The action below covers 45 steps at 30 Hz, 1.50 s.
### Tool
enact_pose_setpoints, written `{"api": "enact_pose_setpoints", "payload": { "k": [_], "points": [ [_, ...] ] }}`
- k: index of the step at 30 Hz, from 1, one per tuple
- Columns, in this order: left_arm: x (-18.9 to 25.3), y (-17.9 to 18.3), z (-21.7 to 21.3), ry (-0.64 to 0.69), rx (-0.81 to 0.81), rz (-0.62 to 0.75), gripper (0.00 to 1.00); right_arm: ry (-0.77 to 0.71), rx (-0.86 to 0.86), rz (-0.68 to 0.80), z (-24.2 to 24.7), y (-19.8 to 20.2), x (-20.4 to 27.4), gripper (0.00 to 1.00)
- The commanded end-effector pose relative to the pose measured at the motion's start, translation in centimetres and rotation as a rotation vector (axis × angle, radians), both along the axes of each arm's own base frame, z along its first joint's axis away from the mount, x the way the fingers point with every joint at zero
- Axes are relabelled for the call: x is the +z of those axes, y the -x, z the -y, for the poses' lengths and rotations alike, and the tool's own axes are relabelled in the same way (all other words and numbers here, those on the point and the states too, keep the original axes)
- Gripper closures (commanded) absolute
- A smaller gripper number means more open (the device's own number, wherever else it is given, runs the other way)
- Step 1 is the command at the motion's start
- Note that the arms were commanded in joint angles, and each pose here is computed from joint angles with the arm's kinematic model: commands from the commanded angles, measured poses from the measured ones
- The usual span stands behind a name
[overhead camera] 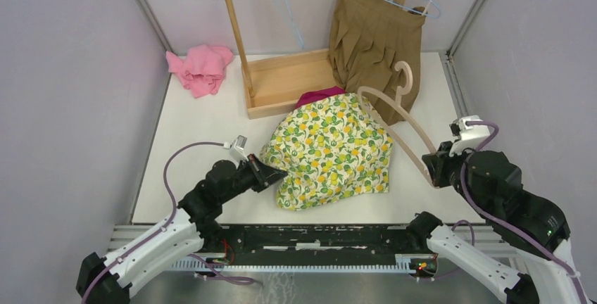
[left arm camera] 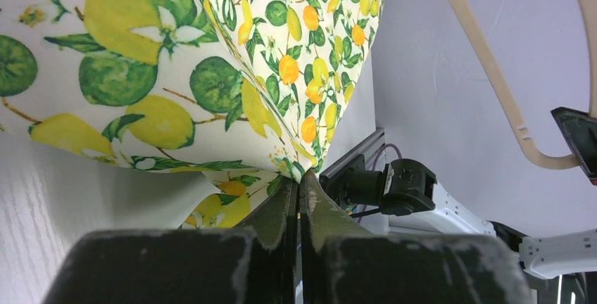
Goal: Place the skirt on the hanger
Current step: Hang the skirt on the hanger.
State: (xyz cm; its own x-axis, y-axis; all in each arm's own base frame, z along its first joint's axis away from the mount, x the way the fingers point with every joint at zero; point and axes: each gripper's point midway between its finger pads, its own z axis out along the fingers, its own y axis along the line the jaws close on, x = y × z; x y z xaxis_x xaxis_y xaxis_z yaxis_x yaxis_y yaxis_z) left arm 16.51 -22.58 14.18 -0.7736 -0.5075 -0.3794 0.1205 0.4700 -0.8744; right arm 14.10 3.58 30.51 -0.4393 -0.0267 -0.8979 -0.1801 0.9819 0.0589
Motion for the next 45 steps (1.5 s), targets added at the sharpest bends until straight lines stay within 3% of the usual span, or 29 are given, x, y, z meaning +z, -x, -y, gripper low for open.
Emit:
{"api": "enact_pose_setpoints", "payload": {
  "k": [1, 5, 10, 11, 14, 16, 31, 45],
  "points": [
    [1.7, 0.1, 0.4, 0.008, -0.028, 0.018, 0.97, -0.148, 0.261, 0.083, -5.0, 0.6, 3.9, 0.99],
    [1.9, 0.0, 0.5, -0.006, -0.033, 0.015, 0.97, -0.239, 0.563, -0.012, -10.7, 2.8, 3.5, 0.99],
    [2.2, 0.1, 0.5, -0.005, -0.034, 0.021, 0.95, -0.284, 0.597, -0.051, -12.0, 2.9, 3.1, 0.99],
    [2.2, 0.2, 0.4, -0.007, -0.035, 0.022, 0.92, -0.305, 0.611, -0.057, -12.5, 3.0, 3.1, 0.99],
    [2.1, 0.4, 0.2, -0.034, -0.042, 0.013, 0.68, -0.374, 0.655, -0.067, -13.8, 3.3, 3.3, 0.99],
    [1.9, 0.8, -0.3, -0.064, -0.042, 0.002, 0.64, -0.399, 0.672, -0.084, -14.4, 3.4, 3.0, 0.99],
    [1.4, 4.1, -6.5, -0.191, 0.085, -0.048, 0.62, -0.441, 0.748, -0.289, -16.5, 4.7, -2.5, 0.99],
    [1.0, 3.4, -4.1, -0.269, -0.036, -0.071, 0.60, -0.366, 0.779, -0.469, -15.7, 6.9, -7.0, 0.99]
  ]
}}
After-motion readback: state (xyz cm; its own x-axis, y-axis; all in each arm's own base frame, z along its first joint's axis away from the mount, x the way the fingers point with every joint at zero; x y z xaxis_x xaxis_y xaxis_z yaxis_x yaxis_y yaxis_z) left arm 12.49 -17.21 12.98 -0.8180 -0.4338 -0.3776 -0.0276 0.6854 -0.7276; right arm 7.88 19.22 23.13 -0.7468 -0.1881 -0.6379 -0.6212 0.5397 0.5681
